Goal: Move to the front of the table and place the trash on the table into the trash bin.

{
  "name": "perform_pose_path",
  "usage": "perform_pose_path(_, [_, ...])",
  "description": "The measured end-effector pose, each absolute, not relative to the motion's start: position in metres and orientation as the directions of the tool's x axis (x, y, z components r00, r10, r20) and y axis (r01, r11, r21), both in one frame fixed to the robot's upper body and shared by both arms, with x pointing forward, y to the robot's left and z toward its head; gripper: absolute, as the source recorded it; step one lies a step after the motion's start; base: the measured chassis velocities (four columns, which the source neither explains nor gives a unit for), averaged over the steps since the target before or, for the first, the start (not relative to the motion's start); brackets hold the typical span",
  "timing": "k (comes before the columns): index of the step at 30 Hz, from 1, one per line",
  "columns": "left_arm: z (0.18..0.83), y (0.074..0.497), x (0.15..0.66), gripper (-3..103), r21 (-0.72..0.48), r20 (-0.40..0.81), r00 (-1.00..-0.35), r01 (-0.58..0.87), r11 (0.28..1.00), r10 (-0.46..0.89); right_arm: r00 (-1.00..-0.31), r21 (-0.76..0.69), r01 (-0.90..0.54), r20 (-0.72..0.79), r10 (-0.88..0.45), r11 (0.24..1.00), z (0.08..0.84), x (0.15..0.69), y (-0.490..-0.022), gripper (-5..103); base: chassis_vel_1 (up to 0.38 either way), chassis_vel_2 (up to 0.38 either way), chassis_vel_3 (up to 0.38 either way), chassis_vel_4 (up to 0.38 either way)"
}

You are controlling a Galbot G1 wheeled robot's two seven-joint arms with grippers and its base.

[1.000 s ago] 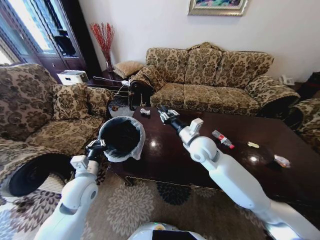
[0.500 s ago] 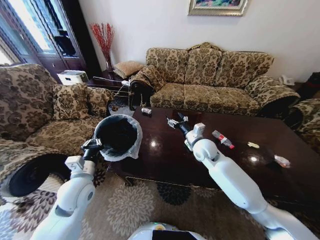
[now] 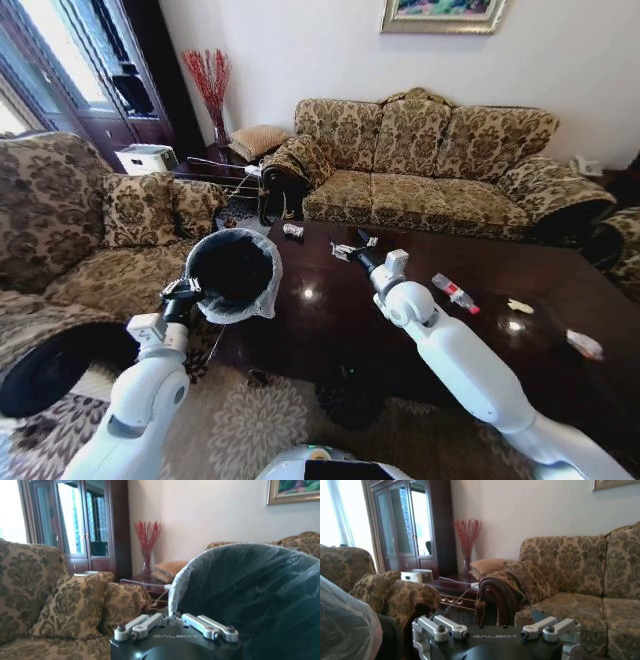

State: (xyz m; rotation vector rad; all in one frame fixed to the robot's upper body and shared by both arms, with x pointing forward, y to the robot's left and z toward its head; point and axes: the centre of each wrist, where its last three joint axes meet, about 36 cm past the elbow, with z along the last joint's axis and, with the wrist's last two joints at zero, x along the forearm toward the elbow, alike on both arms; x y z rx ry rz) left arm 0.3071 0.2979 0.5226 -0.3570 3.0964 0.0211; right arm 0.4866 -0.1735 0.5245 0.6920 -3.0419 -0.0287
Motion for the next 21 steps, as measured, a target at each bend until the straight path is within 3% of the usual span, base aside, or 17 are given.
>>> perform_pose_path(21, [0.522, 0.298, 0.303, 2, 0.016, -0.042, -0.968, -0.249, 0.968, -0.248, -0.901, 0.027, -0.430, 0.050, -0.431, 0.902, 0.509, 0.487, -0.179, 100, 0.046, 0.088, 0.086, 0.054])
